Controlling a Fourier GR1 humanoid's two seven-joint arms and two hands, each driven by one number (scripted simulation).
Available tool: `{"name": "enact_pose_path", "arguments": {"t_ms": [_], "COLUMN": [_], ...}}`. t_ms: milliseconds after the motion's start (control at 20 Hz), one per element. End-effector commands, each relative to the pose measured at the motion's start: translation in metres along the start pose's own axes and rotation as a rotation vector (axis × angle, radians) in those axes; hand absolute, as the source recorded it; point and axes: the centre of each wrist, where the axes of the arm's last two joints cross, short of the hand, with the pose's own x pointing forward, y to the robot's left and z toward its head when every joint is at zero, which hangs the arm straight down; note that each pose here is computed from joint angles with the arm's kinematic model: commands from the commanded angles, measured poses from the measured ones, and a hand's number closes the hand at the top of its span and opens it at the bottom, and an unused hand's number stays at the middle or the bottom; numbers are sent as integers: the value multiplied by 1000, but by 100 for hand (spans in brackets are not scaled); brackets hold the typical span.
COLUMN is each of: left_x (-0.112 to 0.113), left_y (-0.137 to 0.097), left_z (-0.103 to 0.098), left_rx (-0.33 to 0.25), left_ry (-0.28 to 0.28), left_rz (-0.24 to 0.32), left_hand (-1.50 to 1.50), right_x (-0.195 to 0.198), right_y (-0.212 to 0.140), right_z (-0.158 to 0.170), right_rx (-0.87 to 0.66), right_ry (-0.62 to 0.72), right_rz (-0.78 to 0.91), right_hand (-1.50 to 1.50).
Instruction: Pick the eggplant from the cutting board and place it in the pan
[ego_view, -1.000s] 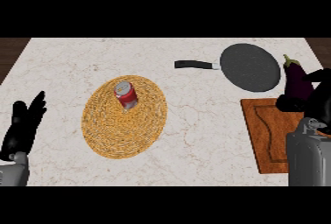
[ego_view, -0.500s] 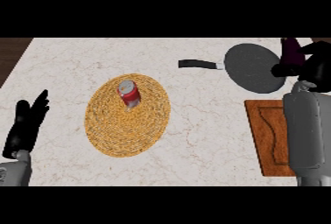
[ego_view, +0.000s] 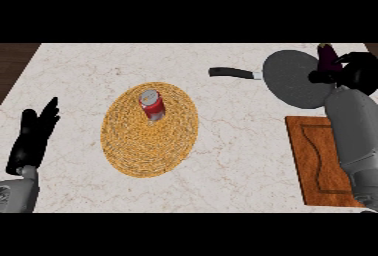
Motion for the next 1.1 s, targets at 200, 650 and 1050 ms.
{"name": "enact_pose_path", "arguments": {"t_ms": [200, 650, 1050], "left_x": [20, 11, 29], "left_y": [-7, -13, -8], "left_z": [-5, -5, -13], "left_rx": [-15, -41, -38], "left_ry": [-18, -34, -40], "left_rz": [-3, -1, -3], "left_hand": [0, 0, 0], "right_x": [-16, -29, -18], "right_y": [24, 22, 21], "right_z": [2, -9, -6], "right_rx": [50, 103, -58], "right_ry": [53, 54, -16], "right_rz": [-156, -260, -418], "right_hand": [150, -150, -150]}}
